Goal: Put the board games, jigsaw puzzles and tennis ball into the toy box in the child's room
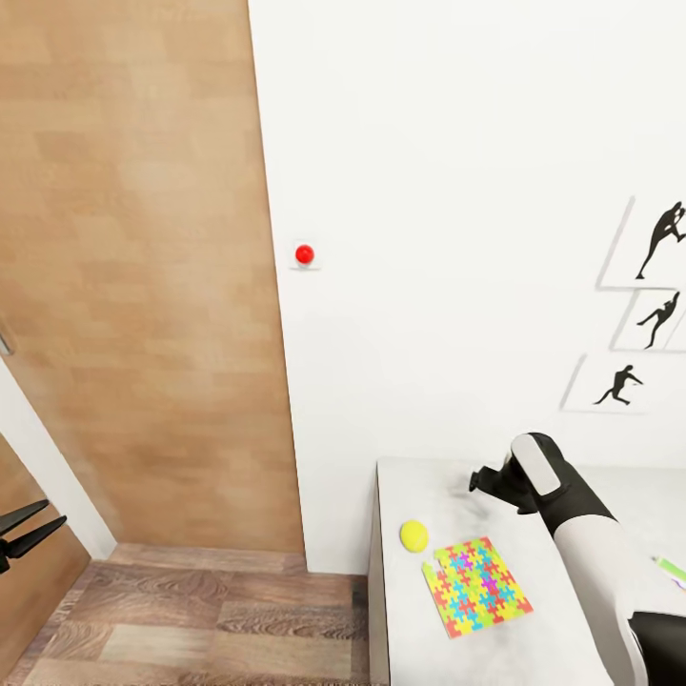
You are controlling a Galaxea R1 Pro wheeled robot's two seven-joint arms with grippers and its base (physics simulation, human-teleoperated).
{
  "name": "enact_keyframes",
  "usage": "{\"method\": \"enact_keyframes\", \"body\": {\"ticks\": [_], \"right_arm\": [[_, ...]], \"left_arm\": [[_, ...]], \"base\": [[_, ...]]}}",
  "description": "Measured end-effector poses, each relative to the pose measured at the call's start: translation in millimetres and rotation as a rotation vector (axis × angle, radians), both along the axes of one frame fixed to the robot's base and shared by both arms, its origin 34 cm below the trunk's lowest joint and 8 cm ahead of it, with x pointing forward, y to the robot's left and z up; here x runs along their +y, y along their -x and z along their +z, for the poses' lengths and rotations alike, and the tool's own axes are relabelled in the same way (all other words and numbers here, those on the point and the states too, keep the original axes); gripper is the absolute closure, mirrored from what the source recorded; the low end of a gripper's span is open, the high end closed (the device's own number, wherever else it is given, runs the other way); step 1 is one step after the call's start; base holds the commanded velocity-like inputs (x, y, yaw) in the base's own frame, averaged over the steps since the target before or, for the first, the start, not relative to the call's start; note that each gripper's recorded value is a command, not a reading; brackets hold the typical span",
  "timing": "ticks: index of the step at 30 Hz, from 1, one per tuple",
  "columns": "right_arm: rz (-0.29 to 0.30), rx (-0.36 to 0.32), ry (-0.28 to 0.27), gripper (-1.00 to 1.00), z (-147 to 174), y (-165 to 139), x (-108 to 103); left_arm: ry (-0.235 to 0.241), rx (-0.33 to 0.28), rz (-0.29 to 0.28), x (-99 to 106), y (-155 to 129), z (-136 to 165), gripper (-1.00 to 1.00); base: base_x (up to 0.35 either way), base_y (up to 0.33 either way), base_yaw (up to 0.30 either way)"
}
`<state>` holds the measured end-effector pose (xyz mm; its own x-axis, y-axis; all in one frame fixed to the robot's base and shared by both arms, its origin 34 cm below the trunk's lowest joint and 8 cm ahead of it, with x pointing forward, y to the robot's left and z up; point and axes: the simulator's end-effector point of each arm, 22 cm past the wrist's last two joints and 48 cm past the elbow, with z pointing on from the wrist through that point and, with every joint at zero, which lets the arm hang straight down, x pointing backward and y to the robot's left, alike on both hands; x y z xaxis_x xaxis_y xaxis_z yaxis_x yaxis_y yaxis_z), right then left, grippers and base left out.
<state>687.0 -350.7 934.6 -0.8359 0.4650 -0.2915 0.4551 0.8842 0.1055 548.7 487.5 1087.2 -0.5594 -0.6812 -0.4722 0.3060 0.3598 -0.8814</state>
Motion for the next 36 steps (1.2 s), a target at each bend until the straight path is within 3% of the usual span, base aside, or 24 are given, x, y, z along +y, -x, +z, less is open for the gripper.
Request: {"method": "enact_keyframes", "body": {"ticks": [36], "right_arm": [[-0.040,0.064,0.017,-1.00,-43.3,9.4,-12.1]], "left_arm": [[0.000,0.058,0.000,-0.1,-4.3,-25.7,-1.00]], "base": [[0.000,0.000,0.000]]}}
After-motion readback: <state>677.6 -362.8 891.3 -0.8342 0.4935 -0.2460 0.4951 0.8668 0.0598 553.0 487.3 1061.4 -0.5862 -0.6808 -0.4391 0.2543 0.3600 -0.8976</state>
